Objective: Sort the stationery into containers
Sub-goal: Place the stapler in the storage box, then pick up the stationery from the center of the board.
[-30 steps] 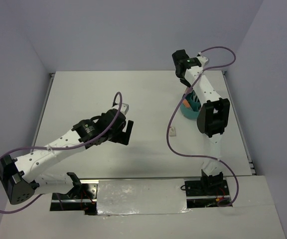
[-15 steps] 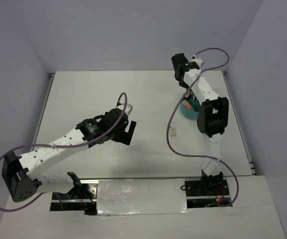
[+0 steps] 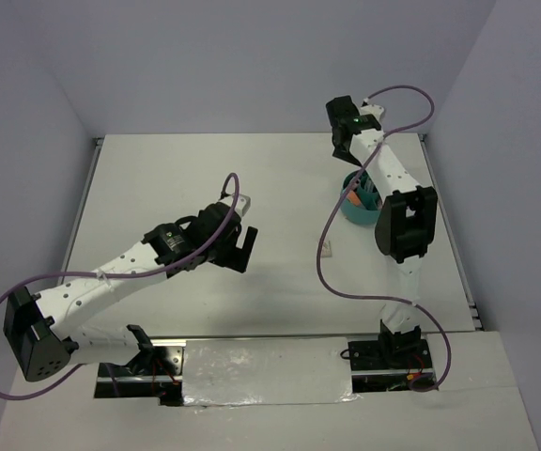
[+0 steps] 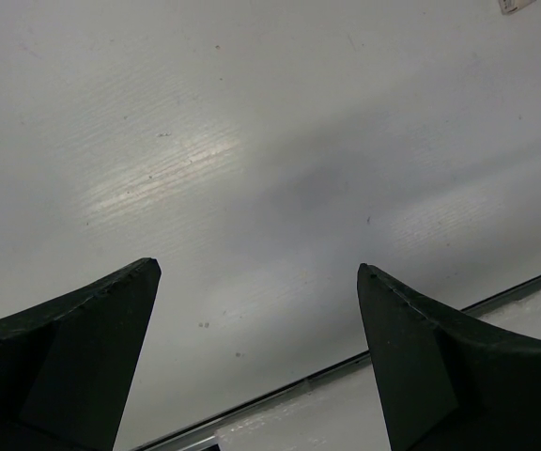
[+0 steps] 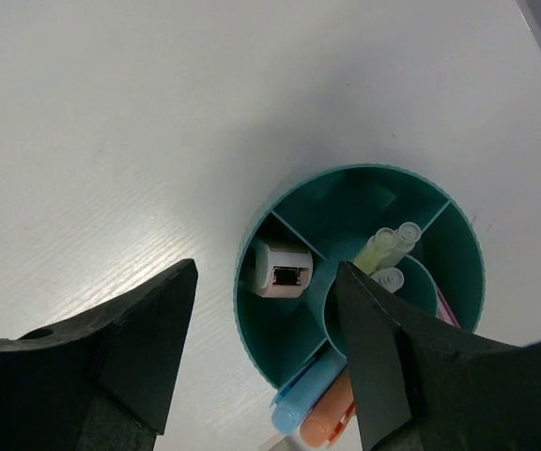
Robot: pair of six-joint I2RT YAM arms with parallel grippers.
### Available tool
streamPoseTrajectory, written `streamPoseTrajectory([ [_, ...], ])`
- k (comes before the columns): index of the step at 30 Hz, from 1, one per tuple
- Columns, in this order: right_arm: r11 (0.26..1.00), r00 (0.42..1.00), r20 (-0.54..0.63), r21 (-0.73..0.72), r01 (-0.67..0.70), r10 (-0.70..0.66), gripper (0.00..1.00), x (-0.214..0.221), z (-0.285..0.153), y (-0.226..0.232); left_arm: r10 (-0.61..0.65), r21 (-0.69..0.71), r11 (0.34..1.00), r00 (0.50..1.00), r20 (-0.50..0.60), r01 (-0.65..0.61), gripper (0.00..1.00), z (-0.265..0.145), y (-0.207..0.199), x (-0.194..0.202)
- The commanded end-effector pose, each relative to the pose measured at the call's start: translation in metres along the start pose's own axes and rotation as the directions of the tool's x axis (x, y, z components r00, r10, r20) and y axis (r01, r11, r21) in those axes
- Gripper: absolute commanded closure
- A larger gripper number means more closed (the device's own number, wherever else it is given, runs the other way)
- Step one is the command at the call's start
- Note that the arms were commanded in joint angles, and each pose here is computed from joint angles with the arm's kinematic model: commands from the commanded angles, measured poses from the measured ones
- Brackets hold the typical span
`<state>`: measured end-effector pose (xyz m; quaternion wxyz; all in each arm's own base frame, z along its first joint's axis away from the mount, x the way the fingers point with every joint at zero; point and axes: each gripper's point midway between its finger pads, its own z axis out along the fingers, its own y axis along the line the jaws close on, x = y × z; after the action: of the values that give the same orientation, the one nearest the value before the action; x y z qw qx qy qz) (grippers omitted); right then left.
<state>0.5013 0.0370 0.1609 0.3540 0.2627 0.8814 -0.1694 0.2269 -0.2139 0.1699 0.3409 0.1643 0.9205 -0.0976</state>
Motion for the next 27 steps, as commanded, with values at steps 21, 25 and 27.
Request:
streamPoseTrajectory([
  [21,0.767,0.983,-0.007,-0.626,0.139,-0.184,0.14,0.127,-0.157,-0.066,-0.305,-0.026,0.952,0.951,-0.057,0.304,0.01,0.034,-0.043,-0.045],
  [25,0.795,0.998,0.021,-0.603,0.063,-0.063,0.14,0.109,-0.180,-0.094,-0.332,-0.044,0.943,0.938,-0.104,0.329,0.01,0.058,-0.065,-0.047],
  [27,0.863,1.000,-0.017,-0.506,-0.011,0.002,0.12,0.102,-0.182,-0.121,-0.322,-0.079,0.946,0.939,-0.121,0.314,0.01,0.080,-0.085,-0.049],
])
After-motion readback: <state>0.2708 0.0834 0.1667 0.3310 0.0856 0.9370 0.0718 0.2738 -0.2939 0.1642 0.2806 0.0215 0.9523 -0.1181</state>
